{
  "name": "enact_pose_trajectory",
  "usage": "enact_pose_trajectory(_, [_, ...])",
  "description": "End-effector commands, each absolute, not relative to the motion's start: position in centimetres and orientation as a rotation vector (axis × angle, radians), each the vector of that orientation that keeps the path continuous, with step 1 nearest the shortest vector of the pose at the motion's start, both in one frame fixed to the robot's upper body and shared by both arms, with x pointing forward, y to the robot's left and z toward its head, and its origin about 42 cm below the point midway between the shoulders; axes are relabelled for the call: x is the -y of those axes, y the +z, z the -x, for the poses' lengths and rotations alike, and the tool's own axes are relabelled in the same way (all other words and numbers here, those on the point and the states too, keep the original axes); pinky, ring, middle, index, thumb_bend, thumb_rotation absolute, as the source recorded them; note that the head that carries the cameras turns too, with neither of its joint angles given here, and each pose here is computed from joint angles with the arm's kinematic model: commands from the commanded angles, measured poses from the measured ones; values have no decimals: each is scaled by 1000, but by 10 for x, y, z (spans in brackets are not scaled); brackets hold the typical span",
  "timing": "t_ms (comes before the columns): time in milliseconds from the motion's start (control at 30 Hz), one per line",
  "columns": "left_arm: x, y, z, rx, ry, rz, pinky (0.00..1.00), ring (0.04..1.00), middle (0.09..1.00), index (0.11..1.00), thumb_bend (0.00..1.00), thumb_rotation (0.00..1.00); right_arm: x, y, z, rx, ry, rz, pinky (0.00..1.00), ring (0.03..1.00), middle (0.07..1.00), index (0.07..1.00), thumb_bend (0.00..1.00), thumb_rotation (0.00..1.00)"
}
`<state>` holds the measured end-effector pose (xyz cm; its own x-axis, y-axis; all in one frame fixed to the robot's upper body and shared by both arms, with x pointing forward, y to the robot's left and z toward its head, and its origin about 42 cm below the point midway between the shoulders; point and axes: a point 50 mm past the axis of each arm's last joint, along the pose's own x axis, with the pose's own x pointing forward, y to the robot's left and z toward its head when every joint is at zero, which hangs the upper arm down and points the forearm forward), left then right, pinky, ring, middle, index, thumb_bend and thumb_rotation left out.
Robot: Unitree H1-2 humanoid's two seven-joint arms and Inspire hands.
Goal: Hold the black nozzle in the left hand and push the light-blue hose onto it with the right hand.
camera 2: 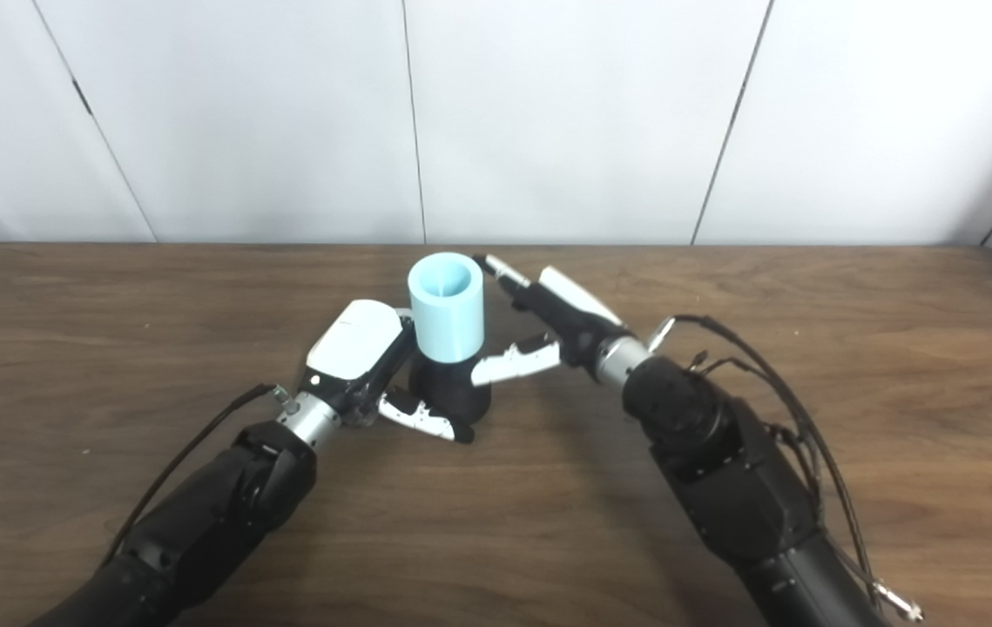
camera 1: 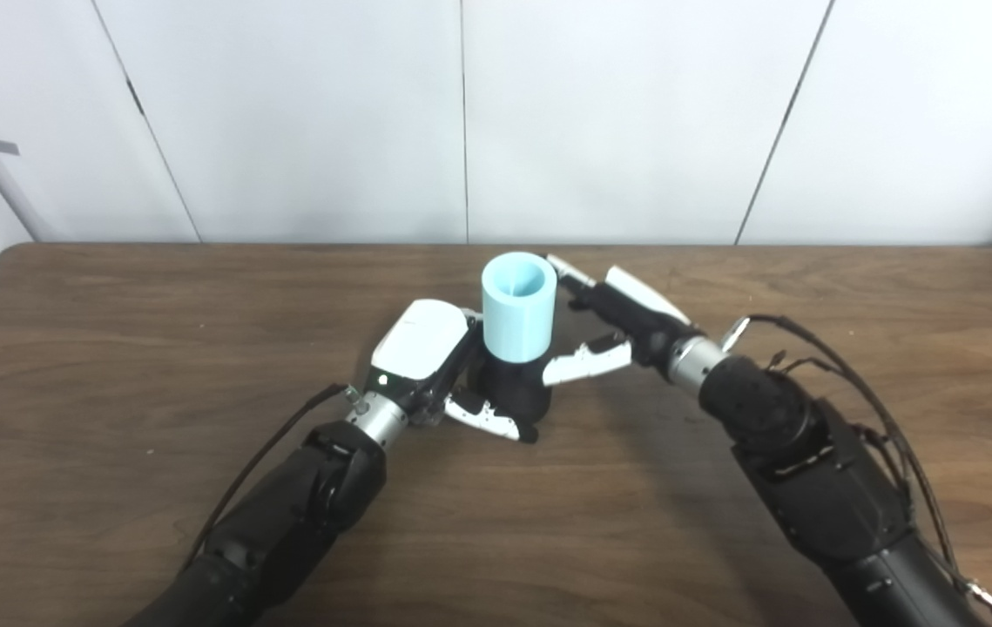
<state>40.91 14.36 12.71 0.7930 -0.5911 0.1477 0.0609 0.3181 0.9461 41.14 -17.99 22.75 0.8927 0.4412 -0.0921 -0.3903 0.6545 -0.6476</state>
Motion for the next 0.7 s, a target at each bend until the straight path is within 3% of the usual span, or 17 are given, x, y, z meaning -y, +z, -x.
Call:
enact_pose_trajectory(0, [-148,44,-357,250,-760,-1265,545,574,487,484,526,0,180,272,-418,205,443,716,935,1000,1000,1000,1000,457])
enact_pose_trajectory(100, [-148,43,-357,255,-755,-1258,538,561,486,483,526,0,187,275,-417,203,439,696,987,1000,1000,1000,1000,438])
enact_pose_trajectory(200, [-149,43,-357,253,-750,-1248,550,561,487,482,526,0,194,280,-416,237,433,652,949,1000,1000,1000,1000,433])
enact_pose_trajectory(267, [-150,43,-357,252,-752,-1248,556,563,484,485,526,0,198,288,-413,310,437,630,906,1000,1000,1000,1000,477])
enact_pose_trajectory(400, [-151,43,-358,249,-752,-1257,539,564,486,483,526,0,201,307,-403,445,473,570,992,1000,1000,1000,1000,526])
enact_pose_trajectory(500, [-151,43,-359,247,-750,-1252,534,561,483,485,526,0,203,319,-394,528,505,585,1000,1000,1000,1000,1000,633])
enact_pose_trajectory(600, [-151,43,-360,249,-751,-1250,533,563,477,489,526,0,204,328,-384,634,525,701,1000,1000,1000,1000,981,839])
enact_pose_trajectory(667, [-151,42,-360,253,-749,-1249,522,559,477,489,526,0,204,332,-380,692,547,773,1000,1000,1000,1000,951,894])
